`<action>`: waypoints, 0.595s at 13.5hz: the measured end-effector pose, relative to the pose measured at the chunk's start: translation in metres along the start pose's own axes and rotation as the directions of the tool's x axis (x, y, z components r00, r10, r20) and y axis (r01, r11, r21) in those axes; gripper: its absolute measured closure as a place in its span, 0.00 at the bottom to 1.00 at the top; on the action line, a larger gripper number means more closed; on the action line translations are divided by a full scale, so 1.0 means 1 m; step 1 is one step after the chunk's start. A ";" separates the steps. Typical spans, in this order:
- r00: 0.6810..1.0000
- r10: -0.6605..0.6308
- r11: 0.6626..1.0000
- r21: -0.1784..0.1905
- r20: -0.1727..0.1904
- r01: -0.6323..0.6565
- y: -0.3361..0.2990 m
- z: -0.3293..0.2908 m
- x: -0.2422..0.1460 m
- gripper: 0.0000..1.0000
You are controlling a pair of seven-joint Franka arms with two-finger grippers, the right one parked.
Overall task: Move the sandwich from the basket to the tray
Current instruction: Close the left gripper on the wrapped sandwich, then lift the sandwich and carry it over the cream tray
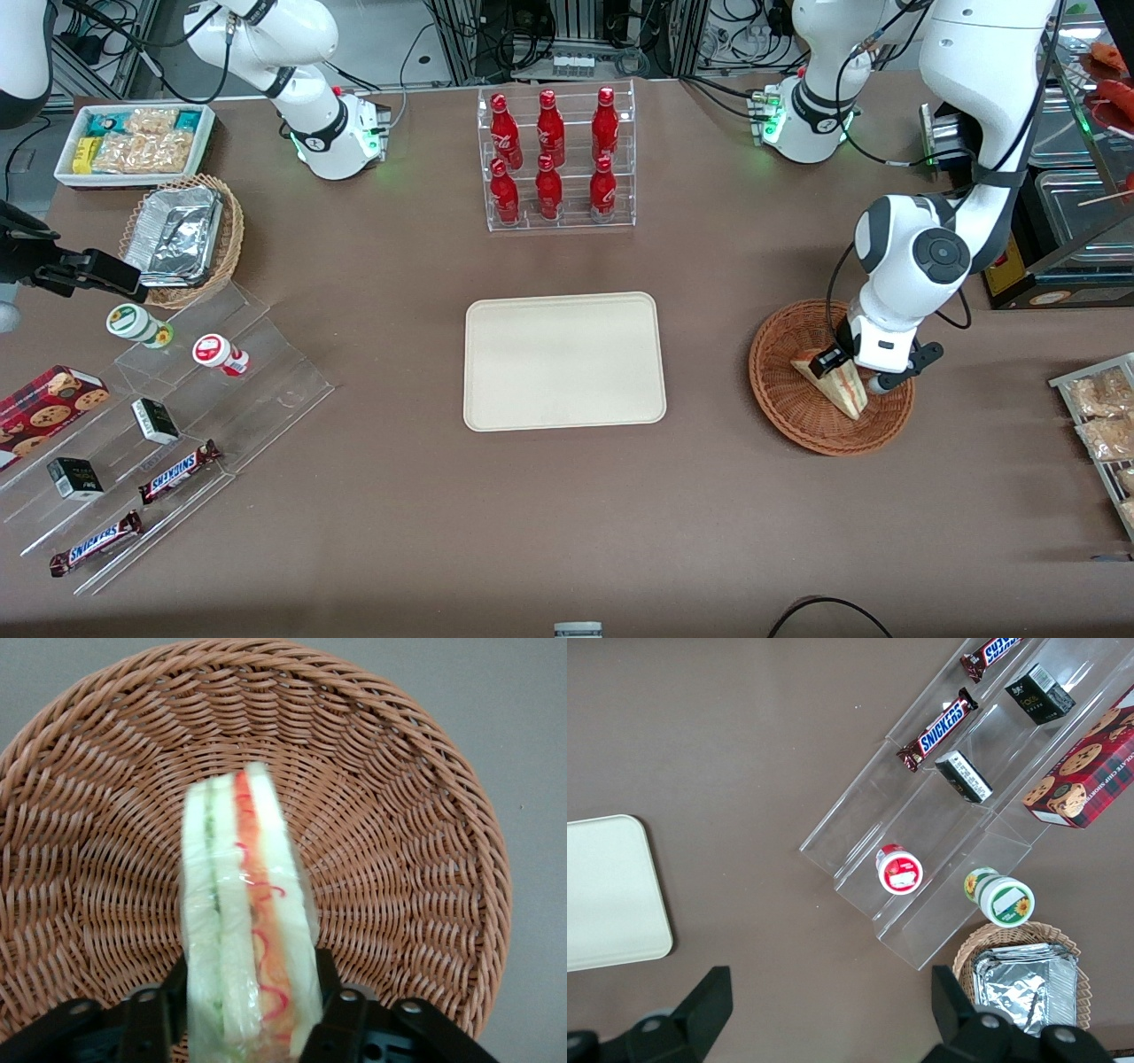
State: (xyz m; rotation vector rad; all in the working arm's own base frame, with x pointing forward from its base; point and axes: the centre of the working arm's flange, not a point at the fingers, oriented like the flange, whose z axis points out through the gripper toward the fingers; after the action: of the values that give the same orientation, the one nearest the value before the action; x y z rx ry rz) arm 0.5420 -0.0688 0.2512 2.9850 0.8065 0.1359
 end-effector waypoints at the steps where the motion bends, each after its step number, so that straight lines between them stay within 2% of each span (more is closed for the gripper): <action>1: 1.000 0.000 1.000 -0.001 -0.001 0.000 0.000 -0.001 0.000 0.56; 4: 1.000 0.001 1.000 0.002 0.001 -0.001 0.005 -0.014 0.007 0.69; 6: 0.999 0.007 0.999 0.033 0.035 -0.008 0.017 -0.048 0.018 0.74; 8: 0.997 0.056 0.995 0.083 0.056 -0.061 0.040 -0.100 0.027 0.84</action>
State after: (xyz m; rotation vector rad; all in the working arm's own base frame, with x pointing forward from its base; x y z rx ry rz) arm 0.5753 -0.0881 0.3558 3.0777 0.7377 0.0247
